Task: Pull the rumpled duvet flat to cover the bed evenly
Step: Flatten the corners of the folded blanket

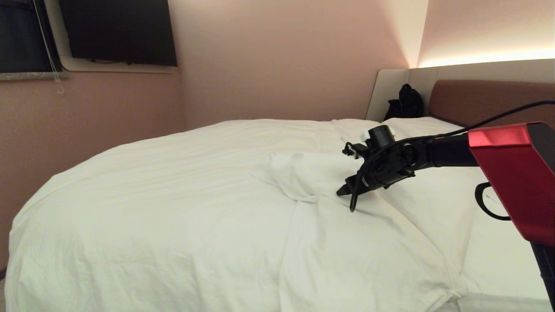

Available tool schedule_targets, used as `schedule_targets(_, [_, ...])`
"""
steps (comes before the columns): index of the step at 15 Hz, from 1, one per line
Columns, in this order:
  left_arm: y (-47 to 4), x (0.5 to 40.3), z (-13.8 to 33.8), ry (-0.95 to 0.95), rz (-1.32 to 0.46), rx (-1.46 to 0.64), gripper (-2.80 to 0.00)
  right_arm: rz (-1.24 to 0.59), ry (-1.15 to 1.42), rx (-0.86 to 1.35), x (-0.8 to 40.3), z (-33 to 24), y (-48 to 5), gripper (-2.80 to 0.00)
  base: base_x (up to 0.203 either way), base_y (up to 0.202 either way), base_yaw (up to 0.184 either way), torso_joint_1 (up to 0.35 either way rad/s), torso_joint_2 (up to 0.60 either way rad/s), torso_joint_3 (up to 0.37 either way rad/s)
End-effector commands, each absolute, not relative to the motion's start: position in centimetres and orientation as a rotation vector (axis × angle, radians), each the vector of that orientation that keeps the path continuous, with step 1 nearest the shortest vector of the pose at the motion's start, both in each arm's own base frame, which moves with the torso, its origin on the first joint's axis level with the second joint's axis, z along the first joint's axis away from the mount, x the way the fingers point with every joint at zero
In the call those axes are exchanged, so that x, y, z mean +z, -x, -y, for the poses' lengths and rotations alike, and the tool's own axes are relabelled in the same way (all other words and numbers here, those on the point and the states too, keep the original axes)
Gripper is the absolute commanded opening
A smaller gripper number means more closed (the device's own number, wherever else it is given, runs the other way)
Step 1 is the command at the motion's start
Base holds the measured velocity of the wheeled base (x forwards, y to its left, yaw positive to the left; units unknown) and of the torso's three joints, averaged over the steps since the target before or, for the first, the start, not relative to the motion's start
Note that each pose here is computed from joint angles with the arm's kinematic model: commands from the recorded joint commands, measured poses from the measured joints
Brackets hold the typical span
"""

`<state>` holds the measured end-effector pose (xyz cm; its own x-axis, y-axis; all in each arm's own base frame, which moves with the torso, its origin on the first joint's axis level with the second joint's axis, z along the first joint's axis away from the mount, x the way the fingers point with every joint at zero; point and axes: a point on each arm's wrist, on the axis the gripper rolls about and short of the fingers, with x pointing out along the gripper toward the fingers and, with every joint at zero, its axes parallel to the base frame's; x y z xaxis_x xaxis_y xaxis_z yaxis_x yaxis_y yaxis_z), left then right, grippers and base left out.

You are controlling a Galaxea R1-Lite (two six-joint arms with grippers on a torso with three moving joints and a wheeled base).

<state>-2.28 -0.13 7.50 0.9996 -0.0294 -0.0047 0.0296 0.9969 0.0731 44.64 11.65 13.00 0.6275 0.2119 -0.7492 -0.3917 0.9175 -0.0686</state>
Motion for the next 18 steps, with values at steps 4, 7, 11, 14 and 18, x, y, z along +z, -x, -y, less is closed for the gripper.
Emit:
schedule_targets(4, [2.3,7.5,0.1,-0.073,-0.005,-0.029,-2.8,-0.928,0.351,0.364,7.7,-11.8,-45.7,0.0,0.0,0.0,0.0,0.0,0.0,0.0])
schedule_targets(7, [2.3,7.5,0.1,-0.073,-0.005,-0.029,-2.8,-0.948,0.363,0.348,6.4,-11.9,-46.1,0.0,0.0,0.0,0.0,0.0,0.0,0.0])
schedule_targets(11, [2.3,7.5,0.1,-0.073,-0.005,-0.029,-2.8,-1.032,0.381,0.31,0.7,-11.6,-47.8,0.0,0.0,0.0,0.0,0.0,0.0,0.0])
schedule_targets(14, [2.3,7.5,0.1,-0.073,-0.005,-0.029,-2.8,-1.039,0.376,0.304,0.0,-11.6,-47.9,0.0,0.0,0.0,0.0,0.0,0.0,0.0])
schedule_targets(18, [2.3,7.5,0.1,-0.073,-0.005,-0.029,-2.8,-1.048,0.371,0.297,-1.0,-11.2,-48.1,0.0,0.0,0.0,0.0,0.0,0.0,0.0])
